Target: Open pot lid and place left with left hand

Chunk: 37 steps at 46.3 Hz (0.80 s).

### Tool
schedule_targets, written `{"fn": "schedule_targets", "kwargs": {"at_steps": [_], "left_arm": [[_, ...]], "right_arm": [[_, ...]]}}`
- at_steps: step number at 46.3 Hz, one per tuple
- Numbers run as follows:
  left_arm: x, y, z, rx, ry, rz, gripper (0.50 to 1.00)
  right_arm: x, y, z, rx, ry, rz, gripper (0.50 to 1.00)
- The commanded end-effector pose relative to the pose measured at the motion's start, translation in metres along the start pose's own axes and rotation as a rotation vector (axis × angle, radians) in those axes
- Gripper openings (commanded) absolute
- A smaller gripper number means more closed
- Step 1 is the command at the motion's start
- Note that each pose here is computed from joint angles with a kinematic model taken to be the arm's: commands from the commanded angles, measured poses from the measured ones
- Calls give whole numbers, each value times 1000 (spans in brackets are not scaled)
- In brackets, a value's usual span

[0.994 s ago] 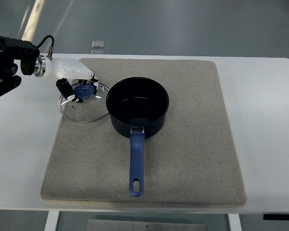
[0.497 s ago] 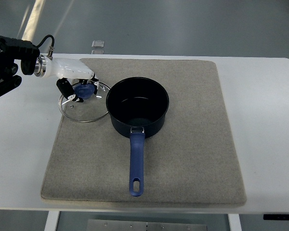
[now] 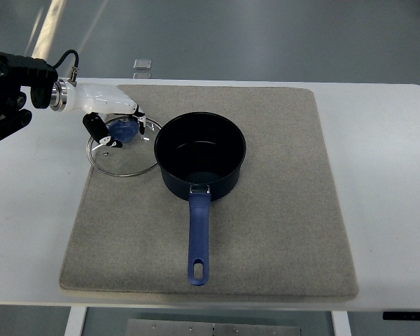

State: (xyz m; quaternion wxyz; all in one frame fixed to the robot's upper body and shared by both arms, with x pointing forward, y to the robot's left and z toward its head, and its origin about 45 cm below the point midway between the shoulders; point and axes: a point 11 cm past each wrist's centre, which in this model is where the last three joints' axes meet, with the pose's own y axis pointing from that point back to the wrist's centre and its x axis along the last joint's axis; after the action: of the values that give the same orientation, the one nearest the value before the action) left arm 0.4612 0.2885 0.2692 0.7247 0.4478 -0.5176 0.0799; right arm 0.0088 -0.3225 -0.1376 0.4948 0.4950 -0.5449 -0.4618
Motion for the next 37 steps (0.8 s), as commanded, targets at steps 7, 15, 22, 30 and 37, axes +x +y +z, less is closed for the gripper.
{"fn": "schedule_targets", "kwargs": {"at_steps": [7, 15, 22, 30, 37], "left_arm": [[1, 0, 0, -1, 9, 8, 752], [2, 1, 0, -2, 25, 20, 934], [4, 0, 1, -7, 55, 40, 947], [9, 0, 2, -13, 79, 64, 958], [30, 2, 4, -34, 182, 170, 962]], "right_arm": [[0, 0, 0, 0, 0, 0, 915], [0, 0, 0, 0, 0, 0, 915], [0, 0, 0, 0, 0, 0, 915], [0, 0, 0, 0, 0, 0, 915], [0, 0, 0, 0, 0, 0, 915]]}}
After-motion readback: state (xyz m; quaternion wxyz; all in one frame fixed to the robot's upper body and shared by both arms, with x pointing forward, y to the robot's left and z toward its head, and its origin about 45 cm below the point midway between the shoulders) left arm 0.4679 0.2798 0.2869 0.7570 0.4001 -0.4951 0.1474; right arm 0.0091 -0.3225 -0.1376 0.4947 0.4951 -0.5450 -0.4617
